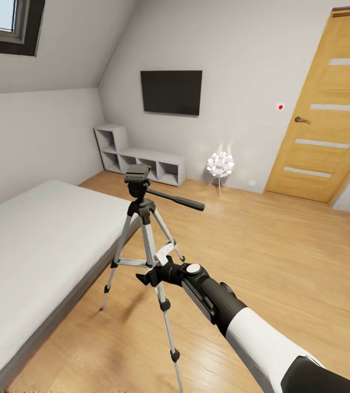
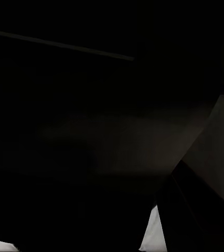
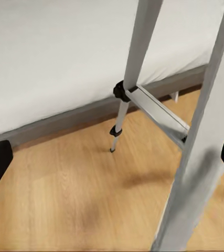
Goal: Attach the digital camera to the camera tripod in the bedroom.
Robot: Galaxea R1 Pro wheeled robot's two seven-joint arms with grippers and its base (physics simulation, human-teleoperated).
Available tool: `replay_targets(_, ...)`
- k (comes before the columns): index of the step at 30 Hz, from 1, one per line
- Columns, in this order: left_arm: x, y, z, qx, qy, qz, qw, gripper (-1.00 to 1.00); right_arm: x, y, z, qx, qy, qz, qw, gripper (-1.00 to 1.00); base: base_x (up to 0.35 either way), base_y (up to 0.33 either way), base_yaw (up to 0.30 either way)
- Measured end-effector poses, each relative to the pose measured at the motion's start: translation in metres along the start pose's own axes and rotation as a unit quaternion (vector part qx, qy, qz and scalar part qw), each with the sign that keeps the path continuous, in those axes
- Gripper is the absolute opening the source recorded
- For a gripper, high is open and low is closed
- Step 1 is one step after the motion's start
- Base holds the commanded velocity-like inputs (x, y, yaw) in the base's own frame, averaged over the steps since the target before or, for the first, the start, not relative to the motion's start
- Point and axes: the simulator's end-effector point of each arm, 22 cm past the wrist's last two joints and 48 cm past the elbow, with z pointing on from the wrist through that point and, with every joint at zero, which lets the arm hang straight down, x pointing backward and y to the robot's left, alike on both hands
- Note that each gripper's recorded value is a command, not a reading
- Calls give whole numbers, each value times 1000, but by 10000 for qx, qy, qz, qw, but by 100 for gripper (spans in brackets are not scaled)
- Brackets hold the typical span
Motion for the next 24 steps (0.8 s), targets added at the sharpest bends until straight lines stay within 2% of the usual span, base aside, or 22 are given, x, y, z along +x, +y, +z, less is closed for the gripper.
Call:
replay_targets(13,0,0,0,-1,1,-1,10000,-100,-5,-5,-2,105,-18,19,9999,100,0,0,15)
replay_targets(18,0,0,0,1,-1,0,10000,-100,-5,-16,-2,331,-32,39,9994,100,0,0,0)
replay_targets(24,0,-1,0,3,3,-1,10000,-100,-9,-36,-5,778,-115,20,9969,100,0,0,0)
